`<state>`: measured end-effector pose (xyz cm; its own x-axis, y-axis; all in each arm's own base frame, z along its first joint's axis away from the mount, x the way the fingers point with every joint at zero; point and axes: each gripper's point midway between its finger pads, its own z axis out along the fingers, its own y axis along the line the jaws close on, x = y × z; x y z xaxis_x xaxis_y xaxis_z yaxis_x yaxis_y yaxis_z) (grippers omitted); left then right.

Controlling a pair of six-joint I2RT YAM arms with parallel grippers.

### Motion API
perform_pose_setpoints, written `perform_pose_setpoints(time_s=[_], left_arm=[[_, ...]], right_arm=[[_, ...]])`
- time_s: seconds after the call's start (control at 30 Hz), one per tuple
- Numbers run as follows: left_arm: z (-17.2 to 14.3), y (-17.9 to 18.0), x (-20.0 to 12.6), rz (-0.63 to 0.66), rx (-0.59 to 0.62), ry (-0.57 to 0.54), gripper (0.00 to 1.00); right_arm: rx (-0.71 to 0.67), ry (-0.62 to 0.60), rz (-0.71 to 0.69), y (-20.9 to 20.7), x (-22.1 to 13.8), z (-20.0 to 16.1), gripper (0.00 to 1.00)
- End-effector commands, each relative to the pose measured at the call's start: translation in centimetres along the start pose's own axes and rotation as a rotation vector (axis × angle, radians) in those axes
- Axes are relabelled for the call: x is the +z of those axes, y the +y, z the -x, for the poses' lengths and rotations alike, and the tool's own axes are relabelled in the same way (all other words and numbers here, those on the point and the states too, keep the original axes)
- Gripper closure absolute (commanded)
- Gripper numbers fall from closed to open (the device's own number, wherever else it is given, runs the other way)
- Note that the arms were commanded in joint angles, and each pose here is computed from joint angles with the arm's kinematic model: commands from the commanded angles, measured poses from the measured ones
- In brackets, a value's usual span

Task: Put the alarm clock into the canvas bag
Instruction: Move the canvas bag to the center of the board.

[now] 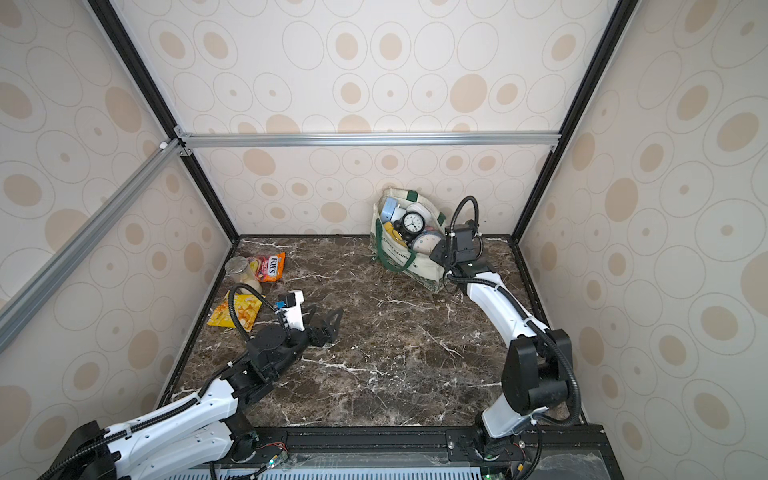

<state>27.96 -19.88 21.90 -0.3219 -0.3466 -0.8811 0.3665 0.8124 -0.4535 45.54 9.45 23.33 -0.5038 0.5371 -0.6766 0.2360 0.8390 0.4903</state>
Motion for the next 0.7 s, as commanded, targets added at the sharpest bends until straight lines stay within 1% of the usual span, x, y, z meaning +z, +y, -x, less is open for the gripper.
perform_pose_setpoints(time_s=[0.0,0.13,0.27,0.37,0.43,0.53,0.57,0.67], left_arm=[[2.3,-0.7,0.6,0.013,-0.001,-0.046,0.02],[2.3,-1.4,2.3,0.019,0.026,-0.007,0.02],[2.7,-2.8,4.4,0.012,0.025,0.043,0.02],[3.3,-3.7,5.7,0.012,0.019,0.056,0.02],[3.7,-4.0,6.8,0.022,0.02,0.064,0.02],[4.1,-4.7,8.6,0.035,0.028,0.086,0.02],[3.5,-4.5,9.2,0.052,0.04,0.123,0.02],[2.9,-5.0,11.2,0.066,0.05,0.175,0.02]], right_arm=[[0.042,0.108,0.082,1.6,-3.0,-3.8,1.0],[0.137,0.167,0.149,2.8,-4.7,-7.0,1.0],[0.198,0.143,0.181,4.1,-7.6,-8.6,1.0],[0.259,0.135,0.207,4.6,-9.4,-10.4,1.0],[0.264,0.106,0.206,4.7,-10.8,-11.6,1.0],[0.252,0.101,0.203,4.8,-12.1,-13.3,1.0],[0.24,0.088,0.197,4.6,-12.4,-13.6,1.0],[0.218,0.064,0.188,4.0,-12.7,-14.5,1.0]])
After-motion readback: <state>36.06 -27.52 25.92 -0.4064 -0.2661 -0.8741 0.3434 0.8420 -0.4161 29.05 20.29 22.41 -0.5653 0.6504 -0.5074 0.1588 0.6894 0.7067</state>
